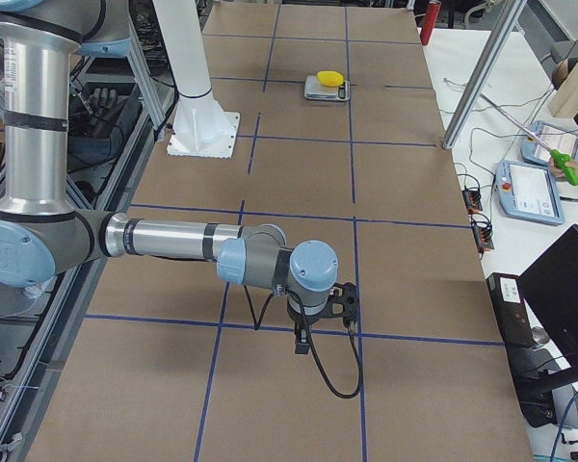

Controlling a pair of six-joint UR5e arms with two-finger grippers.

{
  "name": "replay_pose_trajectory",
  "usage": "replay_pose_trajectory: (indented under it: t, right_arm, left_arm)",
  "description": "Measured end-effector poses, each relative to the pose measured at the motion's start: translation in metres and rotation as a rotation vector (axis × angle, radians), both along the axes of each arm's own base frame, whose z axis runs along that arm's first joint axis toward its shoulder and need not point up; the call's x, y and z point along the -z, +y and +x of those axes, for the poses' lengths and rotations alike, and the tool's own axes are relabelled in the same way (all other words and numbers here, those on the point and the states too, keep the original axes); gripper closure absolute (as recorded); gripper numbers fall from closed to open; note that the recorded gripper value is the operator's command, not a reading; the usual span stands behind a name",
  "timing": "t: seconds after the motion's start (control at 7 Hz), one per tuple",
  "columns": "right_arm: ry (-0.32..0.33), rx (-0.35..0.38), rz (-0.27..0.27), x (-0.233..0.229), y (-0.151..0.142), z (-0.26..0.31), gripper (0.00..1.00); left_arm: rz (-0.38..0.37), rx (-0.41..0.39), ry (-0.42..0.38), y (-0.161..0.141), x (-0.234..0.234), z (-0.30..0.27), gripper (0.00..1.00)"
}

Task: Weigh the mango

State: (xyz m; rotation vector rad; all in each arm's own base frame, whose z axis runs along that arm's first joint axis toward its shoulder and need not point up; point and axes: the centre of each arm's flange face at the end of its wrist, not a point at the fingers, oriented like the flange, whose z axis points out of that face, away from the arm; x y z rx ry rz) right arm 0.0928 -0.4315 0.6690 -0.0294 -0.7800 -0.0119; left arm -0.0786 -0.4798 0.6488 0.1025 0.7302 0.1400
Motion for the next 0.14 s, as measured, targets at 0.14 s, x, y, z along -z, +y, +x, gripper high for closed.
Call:
replay_pose_trajectory:
  t: [0.14]
  right_arm:
    - [0.000, 0.000, 0.000, 0.0001, 0.0000, 0.0000, 0.00]
  left_arm:
    - [0.001, 0.000, 0.000, -0.0001, 0.0007, 0.0000, 0.00]
